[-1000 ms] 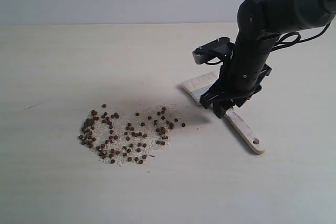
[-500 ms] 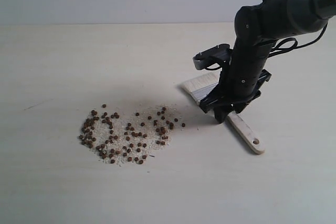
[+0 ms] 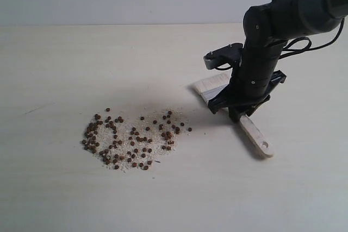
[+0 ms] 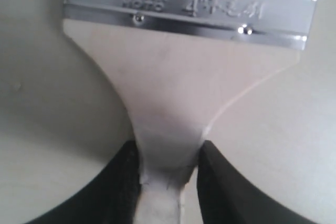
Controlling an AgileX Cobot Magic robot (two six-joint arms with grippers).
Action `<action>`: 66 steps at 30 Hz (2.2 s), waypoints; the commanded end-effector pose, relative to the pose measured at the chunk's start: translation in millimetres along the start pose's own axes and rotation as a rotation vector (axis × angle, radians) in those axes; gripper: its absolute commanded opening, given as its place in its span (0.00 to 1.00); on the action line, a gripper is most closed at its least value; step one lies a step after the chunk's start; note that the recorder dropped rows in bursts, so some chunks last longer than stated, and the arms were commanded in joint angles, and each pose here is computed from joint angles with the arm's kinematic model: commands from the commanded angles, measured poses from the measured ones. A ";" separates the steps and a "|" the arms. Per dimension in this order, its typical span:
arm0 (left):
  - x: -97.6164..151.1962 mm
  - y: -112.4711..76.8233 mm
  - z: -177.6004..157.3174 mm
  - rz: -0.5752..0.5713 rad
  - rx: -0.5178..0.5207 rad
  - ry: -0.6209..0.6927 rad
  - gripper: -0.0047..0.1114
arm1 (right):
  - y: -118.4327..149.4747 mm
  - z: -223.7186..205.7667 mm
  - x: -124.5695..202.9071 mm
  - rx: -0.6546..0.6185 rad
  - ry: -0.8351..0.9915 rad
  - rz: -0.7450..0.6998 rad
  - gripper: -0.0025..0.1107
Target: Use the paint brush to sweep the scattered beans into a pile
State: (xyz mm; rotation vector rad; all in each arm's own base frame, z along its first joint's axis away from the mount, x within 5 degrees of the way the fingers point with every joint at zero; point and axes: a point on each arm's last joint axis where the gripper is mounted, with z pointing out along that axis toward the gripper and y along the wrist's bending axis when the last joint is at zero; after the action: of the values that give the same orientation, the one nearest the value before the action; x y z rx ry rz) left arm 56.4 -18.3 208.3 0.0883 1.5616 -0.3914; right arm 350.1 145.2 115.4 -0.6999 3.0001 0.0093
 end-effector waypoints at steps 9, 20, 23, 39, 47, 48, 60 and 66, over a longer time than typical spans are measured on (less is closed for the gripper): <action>-0.1 0.2 -0.5 0.005 -0.003 -0.005 0.04 | -2.1 -62.4 4.0 0.032 -0.117 -0.066 0.02; -0.1 0.2 -0.5 0.005 -0.003 -0.005 0.04 | 23.3 -124.9 3.9 -0.250 -0.044 -0.298 0.02; -14.0 3.4 -1.7 0.005 -0.039 -0.157 0.04 | 26.1 -142.6 -5.5 -0.274 -0.121 -0.305 0.02; -98.5 -18.4 2.9 0.282 0.024 -0.633 0.10 | 27.8 -112.6 -65.2 -0.325 -0.171 -0.354 0.02; -117.4 -48.8 112.9 0.853 0.250 -0.343 0.55 | 28.2 -138.3 -69.3 -0.314 -0.252 -0.376 0.02; -110.9 -51.7 129.7 0.946 0.306 -0.302 0.60 | 28.5 -140.6 -68.8 -0.316 -0.258 -0.376 0.02; -10.7 -91.8 280.8 1.776 0.760 -0.219 0.68 | 32.4 -152.6 -66.6 -0.352 -0.298 -0.389 0.02; 16.2 -114.5 285.5 1.867 0.824 -0.304 0.68 | 34.3 -153.5 -66.9 -0.376 -0.305 -0.381 0.02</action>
State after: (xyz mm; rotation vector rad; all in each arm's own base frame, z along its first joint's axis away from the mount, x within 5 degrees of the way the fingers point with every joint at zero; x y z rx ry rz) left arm 293.1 -206.8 217.8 1.8530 0.4394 0.4794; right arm 387.2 200.5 262.0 -1.1726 2.5925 0.5942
